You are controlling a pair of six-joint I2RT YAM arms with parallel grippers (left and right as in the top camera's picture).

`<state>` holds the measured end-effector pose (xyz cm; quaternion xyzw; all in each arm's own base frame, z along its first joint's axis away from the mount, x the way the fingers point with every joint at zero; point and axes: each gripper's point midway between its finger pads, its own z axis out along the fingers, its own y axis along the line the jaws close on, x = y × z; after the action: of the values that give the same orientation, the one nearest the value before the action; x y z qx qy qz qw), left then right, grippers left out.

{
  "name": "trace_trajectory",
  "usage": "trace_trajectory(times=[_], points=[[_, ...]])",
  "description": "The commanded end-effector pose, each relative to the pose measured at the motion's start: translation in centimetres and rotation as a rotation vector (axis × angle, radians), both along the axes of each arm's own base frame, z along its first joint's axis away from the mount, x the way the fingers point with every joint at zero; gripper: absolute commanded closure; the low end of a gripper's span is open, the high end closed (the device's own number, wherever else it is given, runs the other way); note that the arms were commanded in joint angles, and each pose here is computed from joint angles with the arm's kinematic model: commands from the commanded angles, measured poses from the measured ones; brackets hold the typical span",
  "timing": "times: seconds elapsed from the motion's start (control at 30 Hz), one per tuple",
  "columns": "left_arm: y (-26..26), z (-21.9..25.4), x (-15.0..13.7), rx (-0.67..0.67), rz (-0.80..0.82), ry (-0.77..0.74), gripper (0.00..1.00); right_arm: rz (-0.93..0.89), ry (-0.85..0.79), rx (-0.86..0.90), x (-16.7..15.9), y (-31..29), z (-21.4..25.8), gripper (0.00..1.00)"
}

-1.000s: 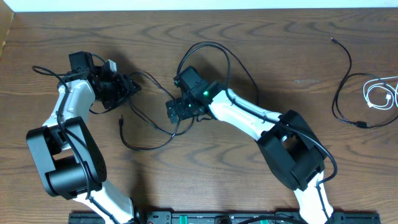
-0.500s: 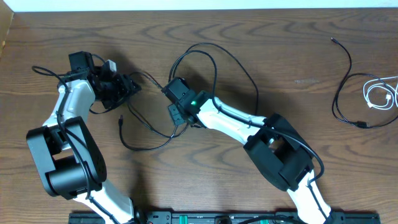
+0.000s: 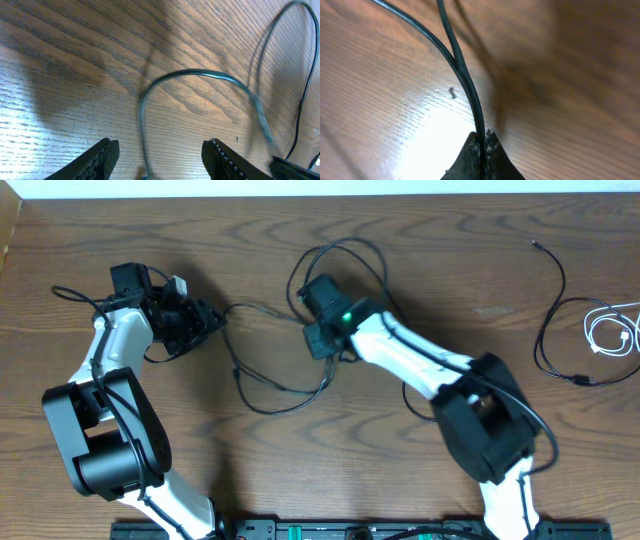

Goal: Untangle cables

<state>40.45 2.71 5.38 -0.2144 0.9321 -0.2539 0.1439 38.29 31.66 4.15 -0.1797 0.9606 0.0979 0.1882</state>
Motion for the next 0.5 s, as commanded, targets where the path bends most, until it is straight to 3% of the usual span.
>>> trace_trajectory(times=[0.0, 0.47], points=[[0.0, -0.1, 0.1, -0.014, 0.003, 0.002, 0.41, 0.055, -0.023, 0.000, -0.3, -0.7, 2.7, 0.99], [0.0, -0.1, 0.1, -0.014, 0.002, 0.002, 0.40, 0.040, 0.019, -0.182, -0.4, -5.7, 1.3, 0.99]])
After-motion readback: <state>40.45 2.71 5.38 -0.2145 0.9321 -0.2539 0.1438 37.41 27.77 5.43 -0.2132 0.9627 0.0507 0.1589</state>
